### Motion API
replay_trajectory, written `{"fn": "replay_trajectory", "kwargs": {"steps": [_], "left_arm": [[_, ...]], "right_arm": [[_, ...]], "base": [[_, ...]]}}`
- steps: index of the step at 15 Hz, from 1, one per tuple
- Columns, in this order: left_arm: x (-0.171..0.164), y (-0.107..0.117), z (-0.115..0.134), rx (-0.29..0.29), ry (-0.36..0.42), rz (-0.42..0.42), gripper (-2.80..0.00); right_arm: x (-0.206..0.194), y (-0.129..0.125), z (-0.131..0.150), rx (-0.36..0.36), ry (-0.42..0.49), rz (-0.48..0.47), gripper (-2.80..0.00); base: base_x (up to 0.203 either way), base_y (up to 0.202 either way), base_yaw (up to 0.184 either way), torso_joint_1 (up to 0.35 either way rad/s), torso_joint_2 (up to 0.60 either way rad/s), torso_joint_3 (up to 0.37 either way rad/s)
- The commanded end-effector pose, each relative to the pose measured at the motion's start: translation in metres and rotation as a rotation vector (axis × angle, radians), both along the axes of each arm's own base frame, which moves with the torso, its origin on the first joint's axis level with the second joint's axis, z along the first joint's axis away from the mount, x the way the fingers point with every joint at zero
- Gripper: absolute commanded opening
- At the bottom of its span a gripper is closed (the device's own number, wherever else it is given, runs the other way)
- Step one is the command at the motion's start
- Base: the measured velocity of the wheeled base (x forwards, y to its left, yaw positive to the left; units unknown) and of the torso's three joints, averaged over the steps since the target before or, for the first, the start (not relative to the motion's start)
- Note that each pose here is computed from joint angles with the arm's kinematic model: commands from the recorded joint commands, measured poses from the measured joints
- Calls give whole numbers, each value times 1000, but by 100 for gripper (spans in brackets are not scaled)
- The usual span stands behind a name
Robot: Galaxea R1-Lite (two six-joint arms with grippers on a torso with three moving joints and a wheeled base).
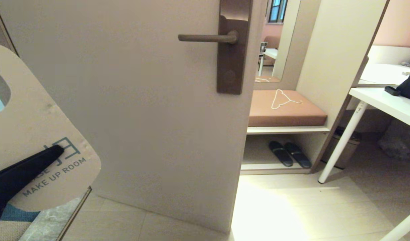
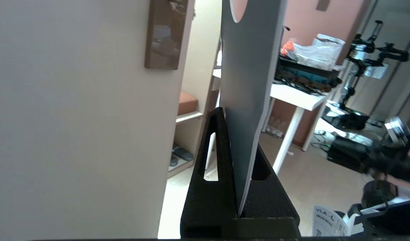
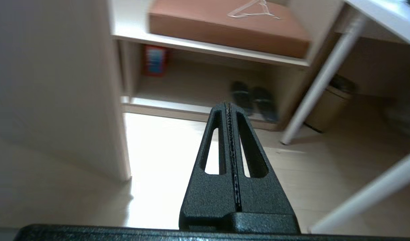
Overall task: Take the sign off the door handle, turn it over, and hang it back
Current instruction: Hang the sign back with the other side facing out
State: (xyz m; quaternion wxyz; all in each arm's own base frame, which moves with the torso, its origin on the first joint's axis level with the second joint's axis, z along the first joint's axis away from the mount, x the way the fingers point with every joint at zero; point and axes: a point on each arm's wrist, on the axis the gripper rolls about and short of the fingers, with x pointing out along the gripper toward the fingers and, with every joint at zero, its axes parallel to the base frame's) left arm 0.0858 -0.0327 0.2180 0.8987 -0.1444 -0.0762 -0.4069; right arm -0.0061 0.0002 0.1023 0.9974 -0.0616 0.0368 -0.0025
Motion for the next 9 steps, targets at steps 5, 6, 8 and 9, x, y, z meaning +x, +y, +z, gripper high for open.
{"fn": "replay_trajectory", "kwargs": {"steps": [5, 6, 8, 9], "left_arm": [[-3, 2, 0, 1, 8, 9, -280], [-3, 2, -1, 4, 23, 10, -280], [0, 1, -4, 22, 44, 14, -280], [4, 0, -8, 53, 57, 23, -280]], "right_arm": [[-19, 0, -25, 124, -40, 11, -280], [-19, 0, -25, 141, -42, -1, -280], [-19, 0, -25, 140, -40, -3, -280], [-19, 0, -25, 140, -40, -2, -280]], "base": [[0, 0, 0, 0, 0, 0], [0, 0, 0, 0, 0, 0], [0, 0, 0, 0, 0, 0], [0, 0, 0, 0, 0, 0]]}}
